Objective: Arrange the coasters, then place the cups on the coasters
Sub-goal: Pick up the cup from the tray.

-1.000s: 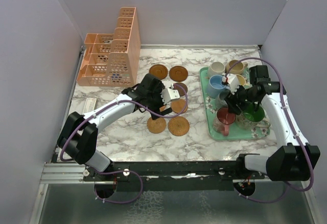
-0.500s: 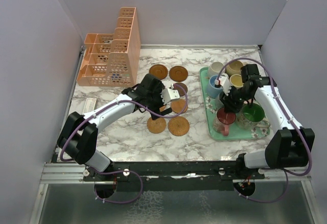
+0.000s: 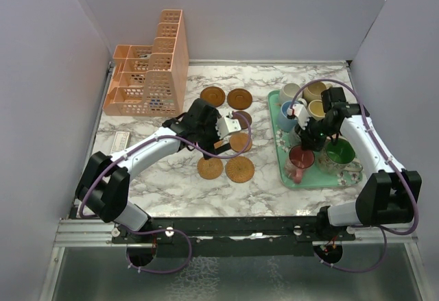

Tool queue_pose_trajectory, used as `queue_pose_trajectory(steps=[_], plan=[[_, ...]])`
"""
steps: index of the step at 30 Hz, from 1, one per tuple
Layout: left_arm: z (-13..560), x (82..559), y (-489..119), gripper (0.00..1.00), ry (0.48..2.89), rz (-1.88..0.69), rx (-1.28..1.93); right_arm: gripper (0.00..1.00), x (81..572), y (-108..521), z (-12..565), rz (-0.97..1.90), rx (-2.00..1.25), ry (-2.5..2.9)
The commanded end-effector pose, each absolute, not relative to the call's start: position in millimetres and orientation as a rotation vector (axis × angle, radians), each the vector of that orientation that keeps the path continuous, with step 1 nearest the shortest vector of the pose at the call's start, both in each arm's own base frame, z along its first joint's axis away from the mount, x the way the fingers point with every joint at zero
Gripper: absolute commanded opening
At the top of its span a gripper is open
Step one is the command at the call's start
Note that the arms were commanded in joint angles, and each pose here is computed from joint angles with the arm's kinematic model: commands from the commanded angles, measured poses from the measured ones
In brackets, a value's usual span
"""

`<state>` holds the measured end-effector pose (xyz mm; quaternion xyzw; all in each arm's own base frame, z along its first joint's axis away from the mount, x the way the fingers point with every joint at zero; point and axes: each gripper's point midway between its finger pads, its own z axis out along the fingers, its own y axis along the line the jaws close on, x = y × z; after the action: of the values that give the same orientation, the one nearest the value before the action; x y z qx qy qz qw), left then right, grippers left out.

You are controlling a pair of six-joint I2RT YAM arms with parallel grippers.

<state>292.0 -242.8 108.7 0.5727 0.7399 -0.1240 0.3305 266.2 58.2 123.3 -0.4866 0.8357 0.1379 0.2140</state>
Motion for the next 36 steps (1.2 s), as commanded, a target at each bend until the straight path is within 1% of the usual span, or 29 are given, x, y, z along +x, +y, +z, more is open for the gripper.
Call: queue_pose_trajectory(steps=[1,4,11,16,27,30,33,34,36], plan=[[128,299,-244,0.99,1.897,-0.308,1.446,0.07,260,58,128,0.375,-1.279,2.357],[132,301,-246,0.99,1.890,-0.312,1.439,0.01,259,57,130,0.369,-1.219,2.400],[145,298,-258,0.99,1.852,-0.379,1.457,0.01,255,65,143,0.428,-1.135,2.410],[148,298,-260,0.99,1.851,-0.395,1.449,0.01,255,52,133,0.337,-1.119,2.456],[143,296,-264,0.99,1.863,-0.429,1.446,0.22,250,54,121,0.372,-1.142,2.479],[142,294,-266,0.98,1.848,-0.448,1.458,0.24,250,55,115,0.389,-1.140,2.489],[142,291,-268,0.97,1.817,-0.465,1.489,0.24,250,57,111,0.404,-1.126,2.496],[143,290,-270,0.97,1.806,-0.471,1.498,0.23,251,57,111,0.405,-1.117,2.496],[144,288,-273,0.96,1.779,-0.493,1.519,0.14,254,58,112,0.406,-1.105,2.492]])
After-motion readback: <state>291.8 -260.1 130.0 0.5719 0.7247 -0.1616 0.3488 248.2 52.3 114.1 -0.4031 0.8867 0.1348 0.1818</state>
